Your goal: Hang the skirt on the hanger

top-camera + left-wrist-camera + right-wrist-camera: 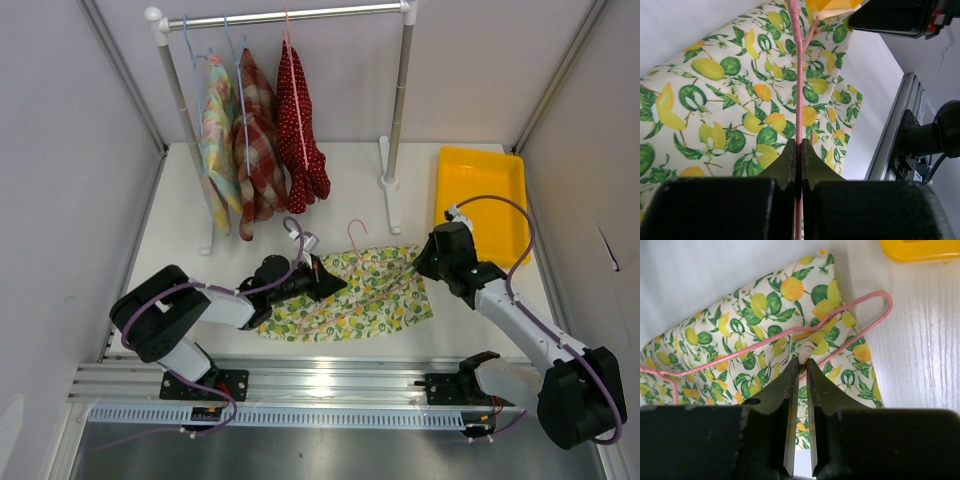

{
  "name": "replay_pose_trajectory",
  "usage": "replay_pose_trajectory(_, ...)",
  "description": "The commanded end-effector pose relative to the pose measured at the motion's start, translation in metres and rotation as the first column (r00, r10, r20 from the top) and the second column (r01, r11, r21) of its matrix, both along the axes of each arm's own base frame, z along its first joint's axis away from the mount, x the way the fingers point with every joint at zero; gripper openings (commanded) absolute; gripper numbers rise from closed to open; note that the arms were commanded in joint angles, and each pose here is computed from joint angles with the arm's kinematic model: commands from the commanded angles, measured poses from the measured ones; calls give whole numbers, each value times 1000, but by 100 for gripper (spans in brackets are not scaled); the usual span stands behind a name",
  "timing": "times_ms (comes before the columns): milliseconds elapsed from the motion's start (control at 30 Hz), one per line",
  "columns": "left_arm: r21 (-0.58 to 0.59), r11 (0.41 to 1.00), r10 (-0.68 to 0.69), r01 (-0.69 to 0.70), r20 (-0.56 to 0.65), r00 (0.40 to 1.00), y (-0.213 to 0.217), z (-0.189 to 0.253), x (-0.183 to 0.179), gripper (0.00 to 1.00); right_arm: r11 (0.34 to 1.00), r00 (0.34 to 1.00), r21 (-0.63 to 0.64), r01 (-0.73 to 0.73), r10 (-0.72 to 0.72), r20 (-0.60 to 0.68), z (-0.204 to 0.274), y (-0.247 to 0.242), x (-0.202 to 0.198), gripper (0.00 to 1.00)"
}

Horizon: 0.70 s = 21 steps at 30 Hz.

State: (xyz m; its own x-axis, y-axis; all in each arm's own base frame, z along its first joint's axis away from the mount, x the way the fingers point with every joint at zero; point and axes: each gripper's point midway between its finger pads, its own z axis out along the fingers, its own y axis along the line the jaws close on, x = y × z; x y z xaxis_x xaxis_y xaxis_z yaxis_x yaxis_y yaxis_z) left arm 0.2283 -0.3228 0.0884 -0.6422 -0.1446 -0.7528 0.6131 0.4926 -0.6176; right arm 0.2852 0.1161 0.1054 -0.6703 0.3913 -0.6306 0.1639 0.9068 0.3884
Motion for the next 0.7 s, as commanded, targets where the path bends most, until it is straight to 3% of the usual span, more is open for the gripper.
replay_pose_trajectory(0,-32,999,38,-37,49,998,3,7,8,0,1000,1000,-11,6,-6,-8,18,-4,-6,15)
replay_pose_trajectory(333,29,994,99,-102,74,992,27,-7,10,0,1000,999,-7,29,-29,-15,42,-22,-13,15)
replay_pose_trajectory(667,81,987,129,-137,102,986,51,-18,7,0,998,998,19,57,-56,-9,62,-37,12,14)
